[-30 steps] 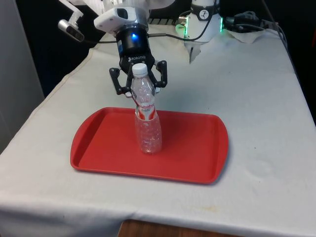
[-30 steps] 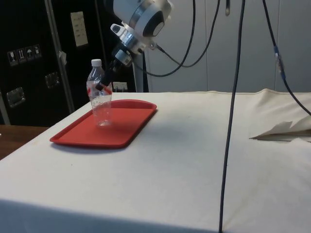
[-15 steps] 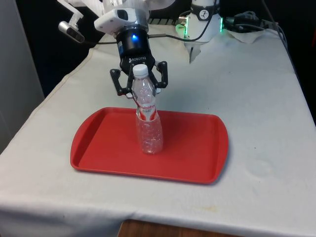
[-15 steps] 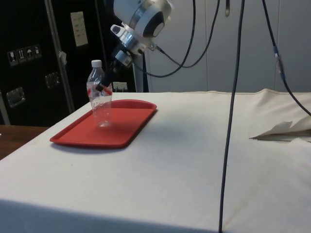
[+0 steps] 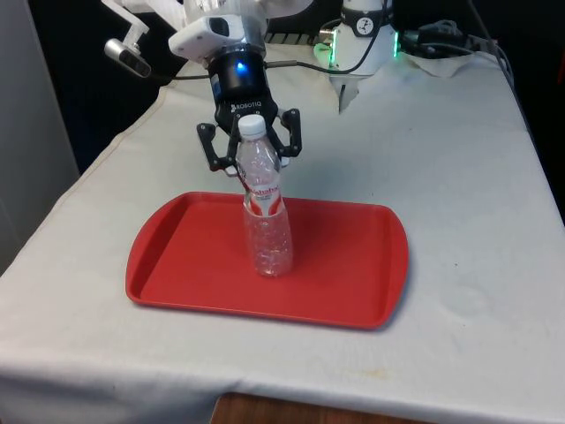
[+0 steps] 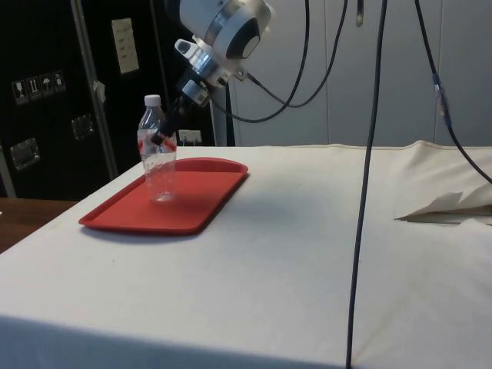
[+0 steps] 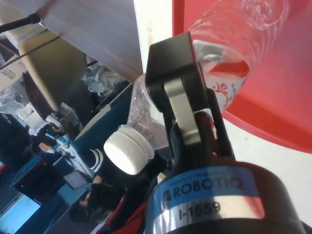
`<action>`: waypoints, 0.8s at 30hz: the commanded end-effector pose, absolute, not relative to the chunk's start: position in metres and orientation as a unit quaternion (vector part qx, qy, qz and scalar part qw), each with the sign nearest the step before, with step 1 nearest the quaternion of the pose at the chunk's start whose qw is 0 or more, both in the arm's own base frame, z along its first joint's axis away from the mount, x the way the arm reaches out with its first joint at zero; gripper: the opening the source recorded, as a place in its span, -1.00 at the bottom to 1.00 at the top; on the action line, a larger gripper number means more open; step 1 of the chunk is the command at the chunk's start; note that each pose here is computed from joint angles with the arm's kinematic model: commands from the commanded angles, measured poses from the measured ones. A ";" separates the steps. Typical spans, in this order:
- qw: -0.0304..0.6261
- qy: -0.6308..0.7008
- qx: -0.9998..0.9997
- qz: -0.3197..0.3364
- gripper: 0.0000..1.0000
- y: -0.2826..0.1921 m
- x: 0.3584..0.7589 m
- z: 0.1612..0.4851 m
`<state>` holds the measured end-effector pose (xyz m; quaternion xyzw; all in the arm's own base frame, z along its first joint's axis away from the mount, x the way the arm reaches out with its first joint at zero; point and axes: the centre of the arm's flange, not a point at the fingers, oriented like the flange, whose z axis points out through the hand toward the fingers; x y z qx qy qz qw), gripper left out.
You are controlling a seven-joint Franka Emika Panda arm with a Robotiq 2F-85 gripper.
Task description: Place the bottle upright on the tray.
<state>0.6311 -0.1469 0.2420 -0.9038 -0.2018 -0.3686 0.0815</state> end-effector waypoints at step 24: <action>0.084 -0.204 -0.903 -0.369 1.00 -0.142 0.633 0.241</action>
